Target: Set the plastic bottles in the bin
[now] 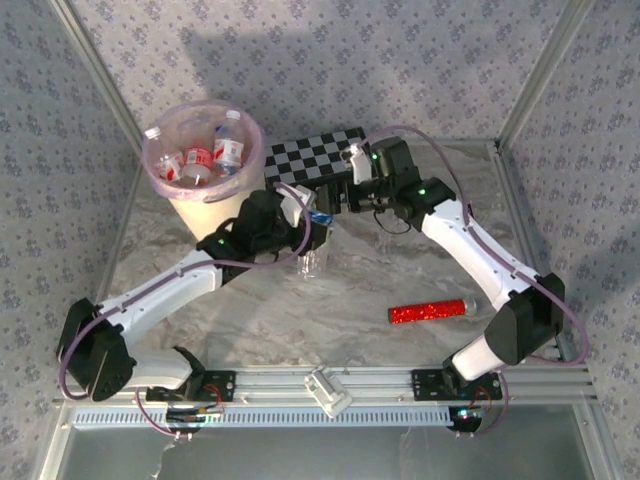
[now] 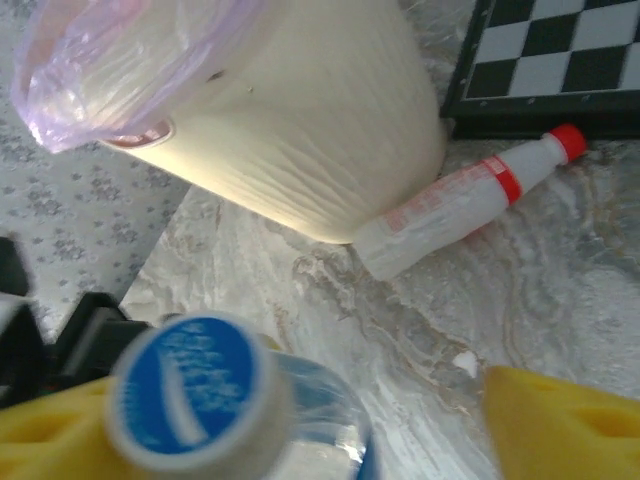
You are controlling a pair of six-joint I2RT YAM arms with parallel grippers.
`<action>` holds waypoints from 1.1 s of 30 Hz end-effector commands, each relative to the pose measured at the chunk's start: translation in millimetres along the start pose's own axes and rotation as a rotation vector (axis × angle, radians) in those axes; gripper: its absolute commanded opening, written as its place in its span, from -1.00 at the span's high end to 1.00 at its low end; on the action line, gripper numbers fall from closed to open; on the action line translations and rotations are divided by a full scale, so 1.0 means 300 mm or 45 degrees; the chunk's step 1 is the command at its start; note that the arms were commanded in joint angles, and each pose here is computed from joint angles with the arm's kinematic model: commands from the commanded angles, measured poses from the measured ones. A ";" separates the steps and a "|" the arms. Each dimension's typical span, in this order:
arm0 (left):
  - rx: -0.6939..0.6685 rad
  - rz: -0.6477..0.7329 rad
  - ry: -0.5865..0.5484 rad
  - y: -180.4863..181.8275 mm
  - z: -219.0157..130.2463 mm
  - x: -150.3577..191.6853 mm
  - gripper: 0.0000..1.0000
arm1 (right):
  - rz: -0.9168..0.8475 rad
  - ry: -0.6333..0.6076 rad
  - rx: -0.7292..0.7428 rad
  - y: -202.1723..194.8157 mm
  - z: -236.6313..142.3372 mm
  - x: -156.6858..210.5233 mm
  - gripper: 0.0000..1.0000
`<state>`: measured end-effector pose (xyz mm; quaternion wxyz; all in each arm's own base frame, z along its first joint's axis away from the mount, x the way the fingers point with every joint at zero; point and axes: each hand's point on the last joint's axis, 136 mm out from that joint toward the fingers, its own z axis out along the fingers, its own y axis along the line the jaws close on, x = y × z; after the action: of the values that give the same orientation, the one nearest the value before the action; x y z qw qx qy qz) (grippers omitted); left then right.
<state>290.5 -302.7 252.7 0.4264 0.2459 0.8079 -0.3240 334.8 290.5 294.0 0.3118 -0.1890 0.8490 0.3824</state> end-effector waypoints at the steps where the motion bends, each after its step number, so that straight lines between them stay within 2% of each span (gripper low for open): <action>1: -0.139 0.055 -0.215 0.062 -0.150 -0.242 0.48 | -0.076 -0.063 0.059 0.032 -0.135 -0.044 -1.00; 4: -0.311 0.070 -0.384 0.150 -0.312 -0.422 0.62 | -0.052 -0.137 0.151 -0.028 -0.229 -0.043 -1.00; 8: -0.489 0.087 -0.621 0.264 -0.510 -0.619 0.82 | 0.056 -0.162 0.182 -0.112 -0.279 0.027 -1.00; 11: -0.521 0.100 -0.781 0.299 -0.620 -0.727 0.98 | 0.122 -0.122 0.195 -0.158 -0.280 0.101 -1.00; 14: -0.573 0.132 -0.894 0.320 -0.700 -0.807 1.00 | 0.169 -0.076 0.221 -0.200 -0.272 0.181 -1.00; 18: -0.776 0.151 -0.932 0.433 -0.759 -0.864 1.00 | 0.209 -0.048 0.238 -0.230 -0.274 0.241 -1.00; 23: -0.983 0.051 -0.919 0.648 -0.788 -0.865 1.00 | 0.226 -0.038 0.252 -0.240 -0.289 0.286 -1.00; 29: -1.089 -0.070 -0.864 0.844 -0.739 -0.822 1.00 | 0.236 -0.032 0.284 -0.248 -0.316 0.322 -1.00; 33: -1.129 -0.009 -0.767 0.901 -0.685 -0.800 1.00 | 0.234 -0.027 0.296 -0.250 -0.331 0.334 -1.00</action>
<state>489.6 -4.1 428.3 0.6749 -0.0736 0.7336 -0.0289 272.6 163.9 244.4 0.3152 -0.0717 0.8912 0.3183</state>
